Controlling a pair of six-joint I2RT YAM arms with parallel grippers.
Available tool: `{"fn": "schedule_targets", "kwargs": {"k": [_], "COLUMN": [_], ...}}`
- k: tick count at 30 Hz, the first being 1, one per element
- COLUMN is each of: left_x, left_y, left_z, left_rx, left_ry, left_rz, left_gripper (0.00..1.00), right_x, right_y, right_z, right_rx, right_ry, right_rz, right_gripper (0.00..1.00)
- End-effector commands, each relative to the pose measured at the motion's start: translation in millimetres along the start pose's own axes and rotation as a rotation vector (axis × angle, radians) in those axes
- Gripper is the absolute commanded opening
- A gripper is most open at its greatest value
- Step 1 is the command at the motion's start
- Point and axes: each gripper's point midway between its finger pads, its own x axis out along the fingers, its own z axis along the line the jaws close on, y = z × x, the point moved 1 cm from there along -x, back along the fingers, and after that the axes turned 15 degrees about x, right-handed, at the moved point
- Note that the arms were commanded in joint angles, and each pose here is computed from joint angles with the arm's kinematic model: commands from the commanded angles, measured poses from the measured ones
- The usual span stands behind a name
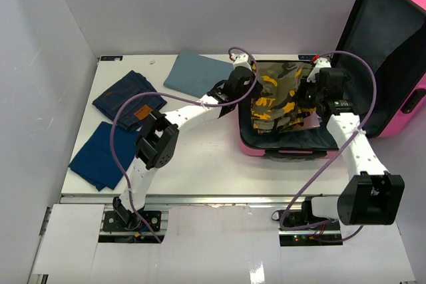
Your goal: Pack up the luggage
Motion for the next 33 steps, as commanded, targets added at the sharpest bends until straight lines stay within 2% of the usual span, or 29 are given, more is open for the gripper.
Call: {"fn": "schedule_targets", "kwargs": {"k": [1, 6, 7, 11, 12, 14, 16, 20, 23, 26, 28, 32, 33], "left_x": [9, 25, 25, 23, 20, 17, 12, -6, -16, -27, -33, -41, -42], "left_y": [-30, -6, -2, 1, -3, -6, -17, -41, -53, -63, -69, -78, -80], "left_z": [-12, 13, 16, 26, 24, 19, 12, 0, -2, -7, -9, -10, -11], "left_rx": [0.007, 0.037, 0.044, 0.055, 0.059, 0.096, 0.106, 0.114, 0.127, 0.127, 0.133, 0.147, 0.153], "left_ry": [0.029, -0.066, -0.080, -0.119, -0.116, -0.083, -0.059, -0.021, -0.018, -0.002, 0.006, 0.005, 0.007], "left_rz": [-0.102, -0.081, -0.075, -0.077, -0.084, -0.084, -0.090, -0.119, -0.138, -0.151, -0.160, -0.176, -0.178], "left_gripper": [0.00, 0.01, 0.16, 0.50, 0.55, 0.60, 0.66, 0.72, 0.77, 0.84, 0.85, 0.84, 0.85], "right_x": [27, 55, 58, 63, 61, 57, 49, 30, 19, 11, 14, 34, 40], "right_y": [-9, 15, 18, 21, 19, 12, 11, -6, -13, -21, -22, -17, -14], "right_z": [4, -11, -14, -27, -28, -29, -34, -49, -58, -60, -51, -31, -27], "right_rx": [0.020, 0.052, 0.059, 0.072, 0.074, 0.072, 0.080, 0.090, 0.097, 0.104, 0.110, 0.113, 0.117], "right_ry": [-0.109, -0.089, -0.077, -0.011, 0.006, 0.024, 0.075, 0.214, 0.295, 0.326, 0.274, 0.130, 0.100], "right_rz": [-0.045, 0.031, 0.040, 0.040, 0.037, 0.021, 0.035, -0.003, -0.023, -0.051, -0.042, -0.003, 0.009], "right_gripper": [0.08, 0.08, 0.09, 0.38, 0.47, 0.60, 0.64, 0.70, 0.70, 0.65, 0.56, 0.29, 0.26]}}
